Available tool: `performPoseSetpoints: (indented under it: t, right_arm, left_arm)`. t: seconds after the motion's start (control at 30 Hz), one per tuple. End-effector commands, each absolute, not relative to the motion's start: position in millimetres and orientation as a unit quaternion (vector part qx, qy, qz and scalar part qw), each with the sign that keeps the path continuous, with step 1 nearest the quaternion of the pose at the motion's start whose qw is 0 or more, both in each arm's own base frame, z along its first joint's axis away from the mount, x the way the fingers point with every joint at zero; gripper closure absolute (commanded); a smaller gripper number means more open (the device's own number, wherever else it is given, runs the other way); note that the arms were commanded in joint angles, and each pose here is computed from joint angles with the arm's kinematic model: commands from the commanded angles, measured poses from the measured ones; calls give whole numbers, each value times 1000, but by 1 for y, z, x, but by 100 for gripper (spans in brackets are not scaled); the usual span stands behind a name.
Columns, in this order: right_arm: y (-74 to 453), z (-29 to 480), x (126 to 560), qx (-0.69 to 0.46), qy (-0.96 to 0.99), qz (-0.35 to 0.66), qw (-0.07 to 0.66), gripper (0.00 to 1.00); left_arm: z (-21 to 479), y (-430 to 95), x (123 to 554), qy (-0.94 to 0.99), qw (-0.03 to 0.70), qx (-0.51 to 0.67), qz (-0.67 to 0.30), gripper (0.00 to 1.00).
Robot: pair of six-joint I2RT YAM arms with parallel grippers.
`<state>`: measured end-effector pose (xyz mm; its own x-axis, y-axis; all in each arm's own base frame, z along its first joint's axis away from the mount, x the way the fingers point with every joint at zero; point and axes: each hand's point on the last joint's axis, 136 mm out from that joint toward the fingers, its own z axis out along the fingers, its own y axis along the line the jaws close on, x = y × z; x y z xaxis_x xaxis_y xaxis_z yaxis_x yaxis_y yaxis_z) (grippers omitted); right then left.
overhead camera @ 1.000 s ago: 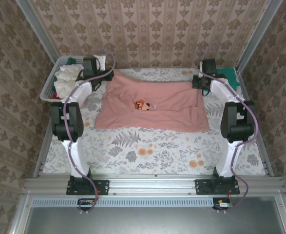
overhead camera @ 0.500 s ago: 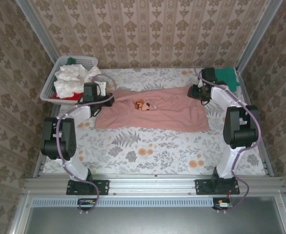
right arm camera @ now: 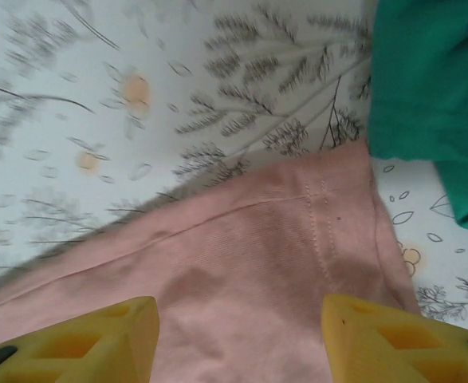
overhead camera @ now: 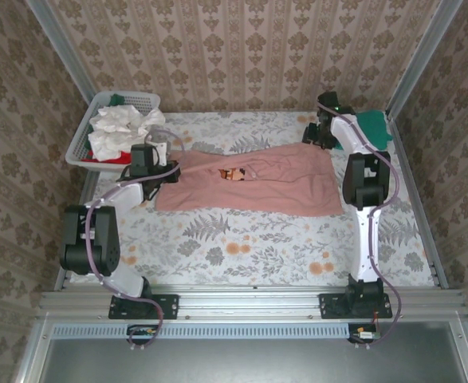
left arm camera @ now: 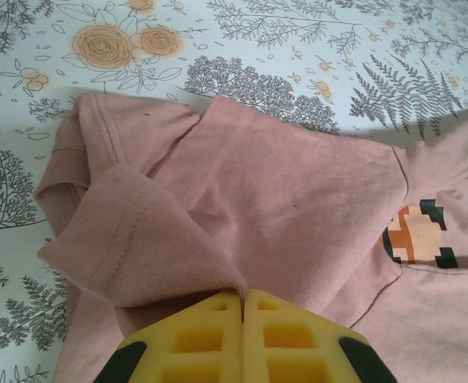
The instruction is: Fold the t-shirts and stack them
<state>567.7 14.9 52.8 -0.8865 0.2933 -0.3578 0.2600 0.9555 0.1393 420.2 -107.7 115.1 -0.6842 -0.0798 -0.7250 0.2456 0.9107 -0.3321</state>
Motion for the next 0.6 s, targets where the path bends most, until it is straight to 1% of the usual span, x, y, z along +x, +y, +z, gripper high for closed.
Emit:
performPoseSetpoints:
  t: [0.0,0.07,0.13,0.23,0.3,0.33,0.37,0.4,0.43,0.47,0.53,0.57]
  right_arm:
    - [9,45,554,136,979,28,147,47]
    - [10,44,554,138,979,30,147,53]
    - [11,43,555,137,979,33,148,58]
    - [9,47,559,135,978,33,155,71]
    - [8,50,561,133,978,30,157,77]
    - [7,55,560,132,978,29,156,79]
    - [7,60,558,130,979,27,156,75]
    - [6,64,558,130,978,24,161,67]
    - [3,71,560,133,976,20,170,54]
    - [2,74,562,135,975,17,177,51]
    - [0,77,569,145,970,21,192,49]
    - [1,75,575,148,968,27,199,45]
  left_arm:
    - [112,-94,409,903,384,33,-188,100]
    - [106,-87,408,911,370,20,-182,100]
    - [110,-84,411,907,376,19,-186,100]
    - [122,-82,420,901,389,16,-194,100]
    - [133,-82,428,899,393,17,-194,100]
    - [139,-83,432,897,395,20,-195,100]
    - [142,-83,434,897,396,21,-195,100]
    - [145,-83,435,896,398,22,-194,100]
    - [146,-84,437,895,401,24,-195,100]
    - [146,-84,438,894,401,24,-196,100]
    - [145,-88,441,894,397,25,-207,100]
    - [143,-90,443,893,395,26,-213,100]
